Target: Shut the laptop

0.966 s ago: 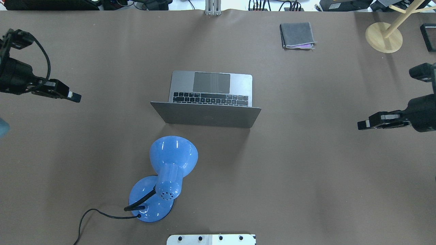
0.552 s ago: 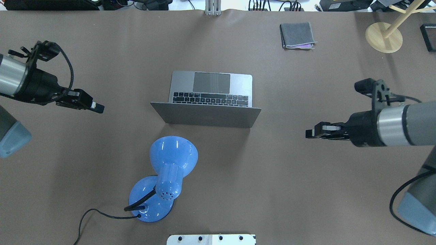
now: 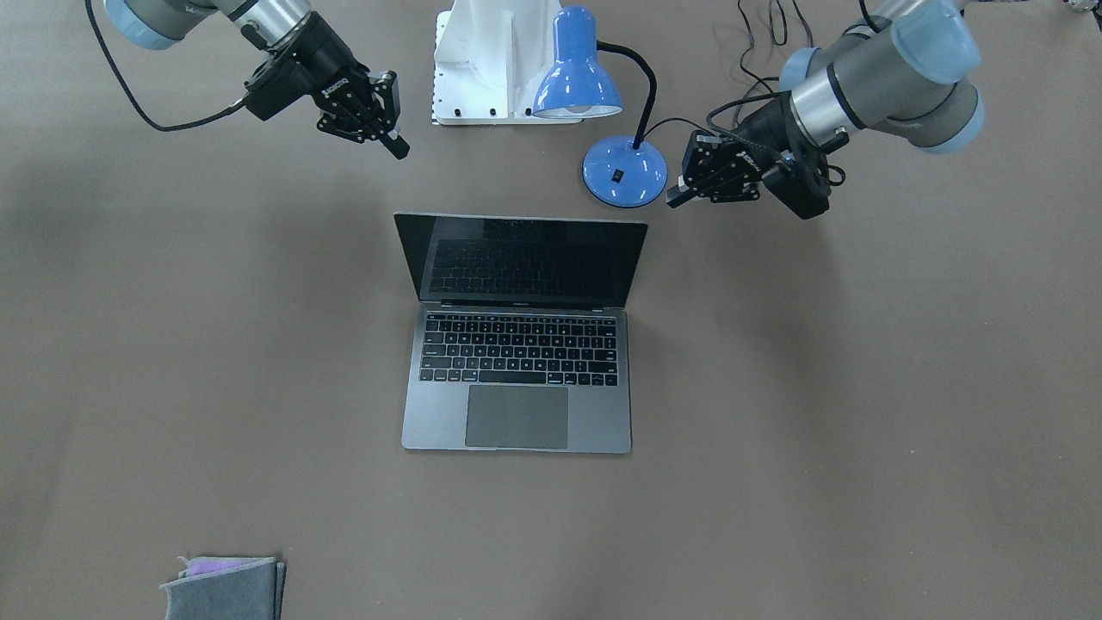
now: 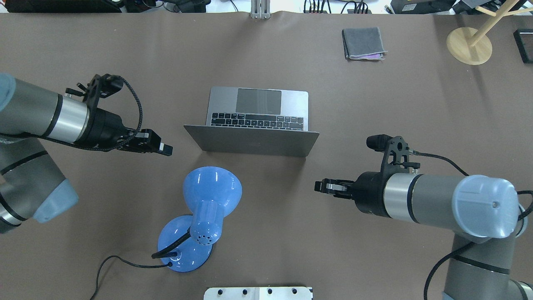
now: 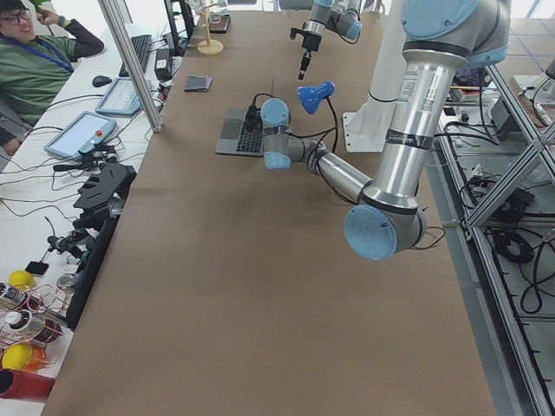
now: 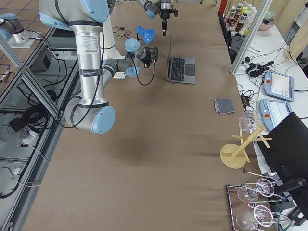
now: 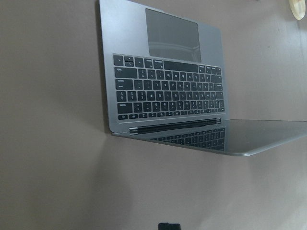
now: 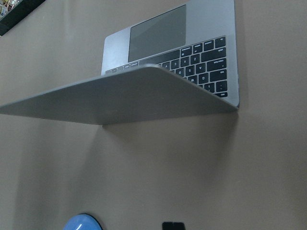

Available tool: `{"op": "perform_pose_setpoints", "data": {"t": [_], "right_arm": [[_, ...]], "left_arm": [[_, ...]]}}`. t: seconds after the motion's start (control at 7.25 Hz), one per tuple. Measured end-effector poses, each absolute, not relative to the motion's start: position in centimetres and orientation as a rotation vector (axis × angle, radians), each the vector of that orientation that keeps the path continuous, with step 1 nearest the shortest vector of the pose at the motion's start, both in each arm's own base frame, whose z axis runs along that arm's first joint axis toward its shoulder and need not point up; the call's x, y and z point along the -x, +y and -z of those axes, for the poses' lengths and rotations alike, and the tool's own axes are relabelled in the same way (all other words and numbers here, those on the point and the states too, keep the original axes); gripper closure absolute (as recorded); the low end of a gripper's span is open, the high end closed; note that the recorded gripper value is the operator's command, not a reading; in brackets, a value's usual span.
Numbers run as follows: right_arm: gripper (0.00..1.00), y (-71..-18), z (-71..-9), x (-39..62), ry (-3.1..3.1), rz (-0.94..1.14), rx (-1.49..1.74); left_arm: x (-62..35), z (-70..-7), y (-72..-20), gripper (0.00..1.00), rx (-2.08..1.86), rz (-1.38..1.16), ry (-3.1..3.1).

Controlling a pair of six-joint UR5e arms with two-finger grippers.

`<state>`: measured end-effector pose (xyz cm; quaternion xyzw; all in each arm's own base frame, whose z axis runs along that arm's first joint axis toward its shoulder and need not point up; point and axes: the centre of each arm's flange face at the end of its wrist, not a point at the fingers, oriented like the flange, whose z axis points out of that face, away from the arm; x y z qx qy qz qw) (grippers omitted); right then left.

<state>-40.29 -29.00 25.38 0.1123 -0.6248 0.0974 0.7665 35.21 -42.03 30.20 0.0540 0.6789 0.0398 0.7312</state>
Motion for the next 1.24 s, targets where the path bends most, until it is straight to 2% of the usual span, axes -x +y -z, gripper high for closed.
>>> {"op": "perform_pose_setpoints", "data": {"t": [0.28,1.24], "right_arm": [[1.0,-29.8,-23.2,41.9,-1.32,-0.229,-0.25],[1.0,-37.1,-23.9,40.7,-1.226,-0.327,-0.322]], "left_arm": [[-37.1,-29.0,-41.4,1.0,-0.12,-0.07,1.507],[-38.3,-27.6,-42.1,1.0,-0.137,-0.061,1.514]]}}
